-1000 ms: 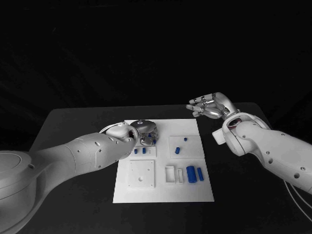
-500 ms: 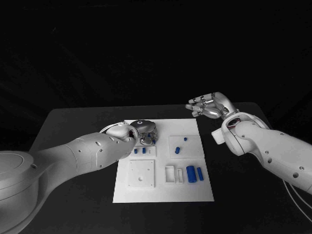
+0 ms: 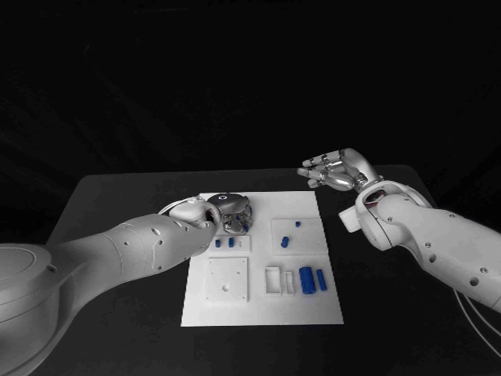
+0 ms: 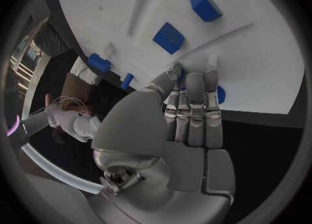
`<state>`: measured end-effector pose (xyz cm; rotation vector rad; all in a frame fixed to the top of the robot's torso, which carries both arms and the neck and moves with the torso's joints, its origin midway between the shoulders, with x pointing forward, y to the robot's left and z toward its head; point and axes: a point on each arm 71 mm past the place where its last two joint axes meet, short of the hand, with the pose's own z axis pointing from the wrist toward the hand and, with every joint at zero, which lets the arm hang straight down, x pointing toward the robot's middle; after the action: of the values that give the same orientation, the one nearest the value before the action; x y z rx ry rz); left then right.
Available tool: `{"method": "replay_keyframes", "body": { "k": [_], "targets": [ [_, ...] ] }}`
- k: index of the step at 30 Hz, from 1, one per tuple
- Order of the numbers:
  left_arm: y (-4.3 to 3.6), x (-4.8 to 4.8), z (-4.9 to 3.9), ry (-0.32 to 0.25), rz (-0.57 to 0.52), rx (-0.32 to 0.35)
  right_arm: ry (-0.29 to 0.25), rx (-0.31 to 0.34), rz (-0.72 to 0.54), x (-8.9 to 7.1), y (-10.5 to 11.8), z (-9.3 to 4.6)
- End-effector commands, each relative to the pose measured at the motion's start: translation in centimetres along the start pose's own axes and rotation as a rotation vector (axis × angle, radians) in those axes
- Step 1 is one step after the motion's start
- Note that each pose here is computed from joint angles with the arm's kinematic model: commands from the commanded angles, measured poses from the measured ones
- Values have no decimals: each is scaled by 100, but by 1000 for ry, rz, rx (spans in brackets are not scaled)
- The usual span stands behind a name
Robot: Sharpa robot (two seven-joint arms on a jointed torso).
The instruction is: Assemble the parts on the task board
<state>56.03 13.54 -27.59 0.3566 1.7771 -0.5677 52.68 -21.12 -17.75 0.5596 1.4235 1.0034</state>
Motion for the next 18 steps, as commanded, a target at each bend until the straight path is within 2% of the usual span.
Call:
{"method": "replay_keyframes", "body": {
  "k": [1, 4, 10, 13, 18],
  "targets": [
    [-14, -10, -21, -36, -32, 11, 11, -12, -5, 7, 13, 1],
    [3, -37, -52, -56, -97, 9, 10, -11, -6, -2, 8, -2],
    [32, -195, -96, -109, -222, -6, 8, -9, -8, -16, 1, -8],
    [57, -274, -128, -119, -255, -11, 8, -9, -9, -23, -3, -10],
    [141, -398, -216, -124, -284, -24, 6, -6, -12, -40, -13, -16]
  ]
}}
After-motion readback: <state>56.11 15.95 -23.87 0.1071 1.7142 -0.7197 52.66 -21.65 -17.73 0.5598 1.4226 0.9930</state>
